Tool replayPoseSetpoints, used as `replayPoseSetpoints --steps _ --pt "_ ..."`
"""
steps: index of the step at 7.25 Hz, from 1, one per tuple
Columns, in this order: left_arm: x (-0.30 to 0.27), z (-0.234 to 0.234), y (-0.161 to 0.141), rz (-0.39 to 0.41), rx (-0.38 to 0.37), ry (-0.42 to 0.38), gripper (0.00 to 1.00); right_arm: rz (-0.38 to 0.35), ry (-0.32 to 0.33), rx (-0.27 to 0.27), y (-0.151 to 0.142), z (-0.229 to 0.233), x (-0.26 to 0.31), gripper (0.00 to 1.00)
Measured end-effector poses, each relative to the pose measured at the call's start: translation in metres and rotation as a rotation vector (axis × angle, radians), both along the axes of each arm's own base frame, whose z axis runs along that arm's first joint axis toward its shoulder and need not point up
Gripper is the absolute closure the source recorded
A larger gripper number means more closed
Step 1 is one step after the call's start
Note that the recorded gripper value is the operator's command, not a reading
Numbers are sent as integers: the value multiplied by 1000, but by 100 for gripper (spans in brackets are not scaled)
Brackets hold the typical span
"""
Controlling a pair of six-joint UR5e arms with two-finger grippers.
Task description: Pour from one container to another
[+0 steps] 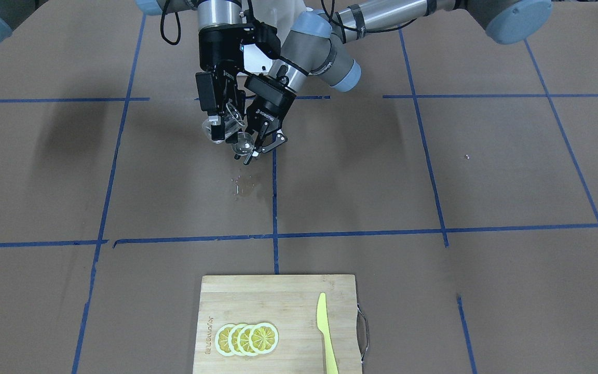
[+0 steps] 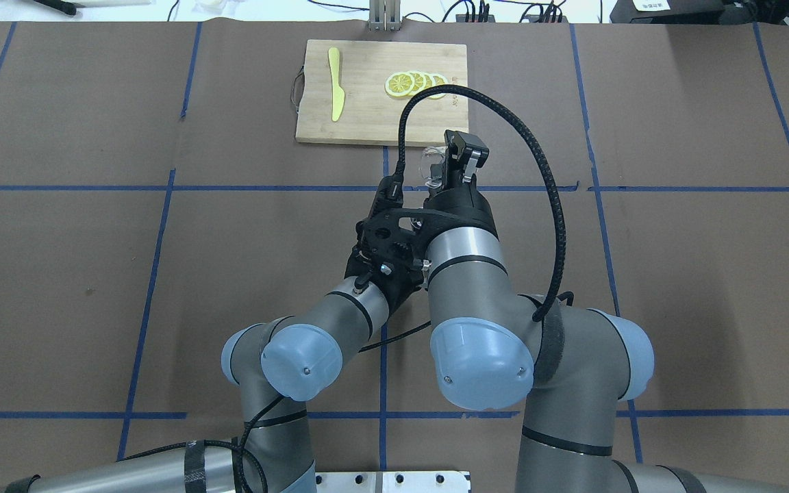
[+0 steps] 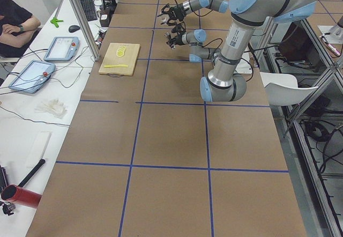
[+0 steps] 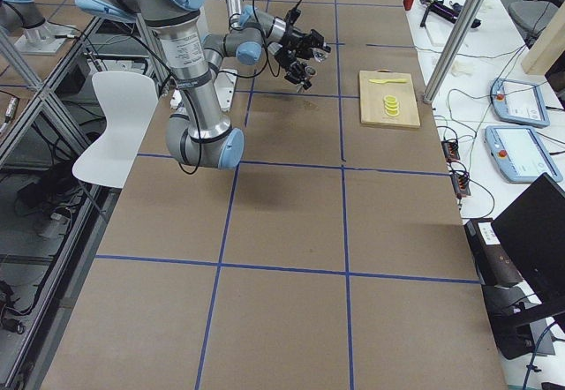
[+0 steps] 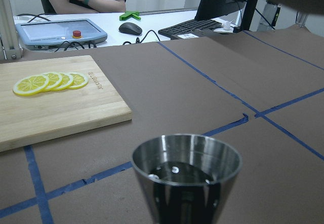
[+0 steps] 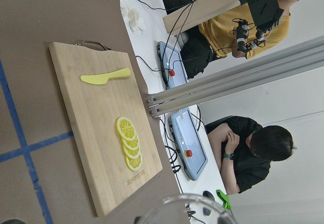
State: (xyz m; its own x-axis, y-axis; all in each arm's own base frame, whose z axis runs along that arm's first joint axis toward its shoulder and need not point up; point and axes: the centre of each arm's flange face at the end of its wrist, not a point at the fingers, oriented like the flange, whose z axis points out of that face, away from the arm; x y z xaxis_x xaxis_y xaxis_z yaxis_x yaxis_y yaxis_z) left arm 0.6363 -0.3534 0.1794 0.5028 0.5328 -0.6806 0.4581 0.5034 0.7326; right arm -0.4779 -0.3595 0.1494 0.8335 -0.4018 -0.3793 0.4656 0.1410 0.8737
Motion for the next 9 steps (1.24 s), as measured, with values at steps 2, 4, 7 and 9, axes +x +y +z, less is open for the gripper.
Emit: replayPoseSetpoints --steps 2,4,7,9 --pt "-1 0 0 0 0 1 100 28 -92 -37 -3 6 5 100" --pt "-2 1 0 -1 0 0 100 82 -212 -90 -11 16 15 100" --pt "-6 -1 -1 -3 2 7 100 195 -478 -193 -22 31 29 100" --pt "-16 -5 -3 -10 5 23 100 241 -715 -269 -31 55 46 100"
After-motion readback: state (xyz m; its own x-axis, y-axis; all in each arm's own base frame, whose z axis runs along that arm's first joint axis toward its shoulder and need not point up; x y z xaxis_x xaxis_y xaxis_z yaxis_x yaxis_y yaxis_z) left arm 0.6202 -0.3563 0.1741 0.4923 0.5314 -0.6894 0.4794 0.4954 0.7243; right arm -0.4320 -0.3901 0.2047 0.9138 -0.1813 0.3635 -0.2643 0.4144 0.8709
